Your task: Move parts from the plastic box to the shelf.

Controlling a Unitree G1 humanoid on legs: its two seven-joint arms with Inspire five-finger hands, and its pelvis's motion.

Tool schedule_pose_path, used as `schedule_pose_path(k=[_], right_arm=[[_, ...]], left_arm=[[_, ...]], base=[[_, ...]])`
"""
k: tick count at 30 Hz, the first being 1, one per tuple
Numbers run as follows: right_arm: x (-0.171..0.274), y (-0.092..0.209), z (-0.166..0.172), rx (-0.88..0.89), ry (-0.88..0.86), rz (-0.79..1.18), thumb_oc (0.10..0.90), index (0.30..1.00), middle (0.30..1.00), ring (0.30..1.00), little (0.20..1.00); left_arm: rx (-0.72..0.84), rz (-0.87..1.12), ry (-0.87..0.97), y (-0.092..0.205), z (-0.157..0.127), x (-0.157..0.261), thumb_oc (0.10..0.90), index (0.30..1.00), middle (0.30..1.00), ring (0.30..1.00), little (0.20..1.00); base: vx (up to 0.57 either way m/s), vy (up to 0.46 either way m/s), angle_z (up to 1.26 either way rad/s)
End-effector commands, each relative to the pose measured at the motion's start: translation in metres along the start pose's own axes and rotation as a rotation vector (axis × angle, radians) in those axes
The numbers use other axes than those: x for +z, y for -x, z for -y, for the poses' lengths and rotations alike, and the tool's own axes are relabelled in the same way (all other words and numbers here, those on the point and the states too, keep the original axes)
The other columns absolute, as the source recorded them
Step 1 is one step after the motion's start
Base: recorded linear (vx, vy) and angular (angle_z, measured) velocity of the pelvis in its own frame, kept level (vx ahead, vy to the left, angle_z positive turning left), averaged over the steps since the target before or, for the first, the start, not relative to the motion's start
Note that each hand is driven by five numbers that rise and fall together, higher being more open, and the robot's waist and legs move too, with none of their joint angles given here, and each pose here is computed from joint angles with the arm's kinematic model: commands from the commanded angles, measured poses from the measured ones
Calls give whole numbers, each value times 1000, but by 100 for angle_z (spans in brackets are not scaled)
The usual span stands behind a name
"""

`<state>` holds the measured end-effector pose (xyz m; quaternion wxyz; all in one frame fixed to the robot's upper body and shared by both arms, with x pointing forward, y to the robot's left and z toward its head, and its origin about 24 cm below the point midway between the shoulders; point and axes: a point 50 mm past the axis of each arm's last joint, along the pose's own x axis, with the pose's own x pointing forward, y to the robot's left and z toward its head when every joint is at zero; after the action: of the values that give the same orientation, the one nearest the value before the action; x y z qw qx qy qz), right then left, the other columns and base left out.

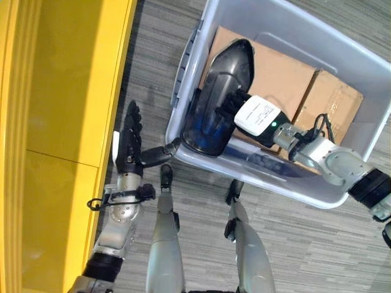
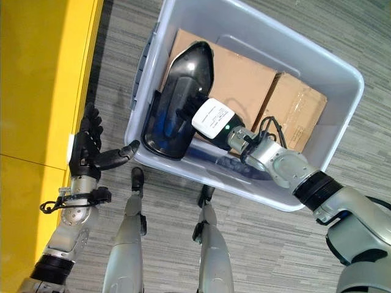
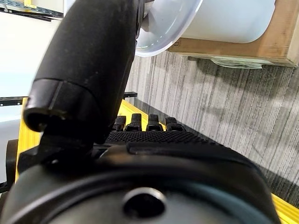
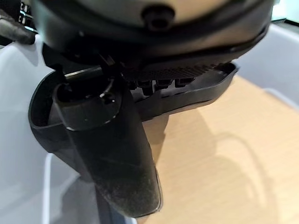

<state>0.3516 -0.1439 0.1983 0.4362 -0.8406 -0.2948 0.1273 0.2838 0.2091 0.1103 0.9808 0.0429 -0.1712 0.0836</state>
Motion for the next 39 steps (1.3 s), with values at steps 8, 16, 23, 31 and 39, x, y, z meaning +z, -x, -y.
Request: schedule_pose_path(k=[8, 16, 23, 31, 39], right_arm=[[-26, -14, 12, -46, 68, -92, 900, 1000, 1000, 1000, 1000], [-46, -14, -20, 103, 106, -203, 400, 300, 300, 300, 300], [-39, -8, -44, 189, 64, -213, 400, 300, 300, 300, 300], [-30, -5, -53, 169, -14, -229, 400, 300, 300, 300, 300], [-48, 13, -53, 141, -28, -296, 400, 300, 300, 300, 300]], left_arm=[[35, 132, 26, -3, 0, 24, 900, 1000, 1000, 1000, 1000], [23, 145, 67, -4, 8, 26, 900, 1000, 1000, 1000, 1000], [0, 146, 86, -6, 15, 27, 900, 1000, 1000, 1000, 1000], [-26, 139, 107, -11, 24, 27, 900, 1000, 1000, 1000, 1000], [-68, 120, 111, -14, 31, 24, 900, 1000, 1000, 1000, 1000]], base=[[0, 0, 0], [5, 2, 2], [5, 11, 4], [-10, 24, 1], [-6, 47, 11]])
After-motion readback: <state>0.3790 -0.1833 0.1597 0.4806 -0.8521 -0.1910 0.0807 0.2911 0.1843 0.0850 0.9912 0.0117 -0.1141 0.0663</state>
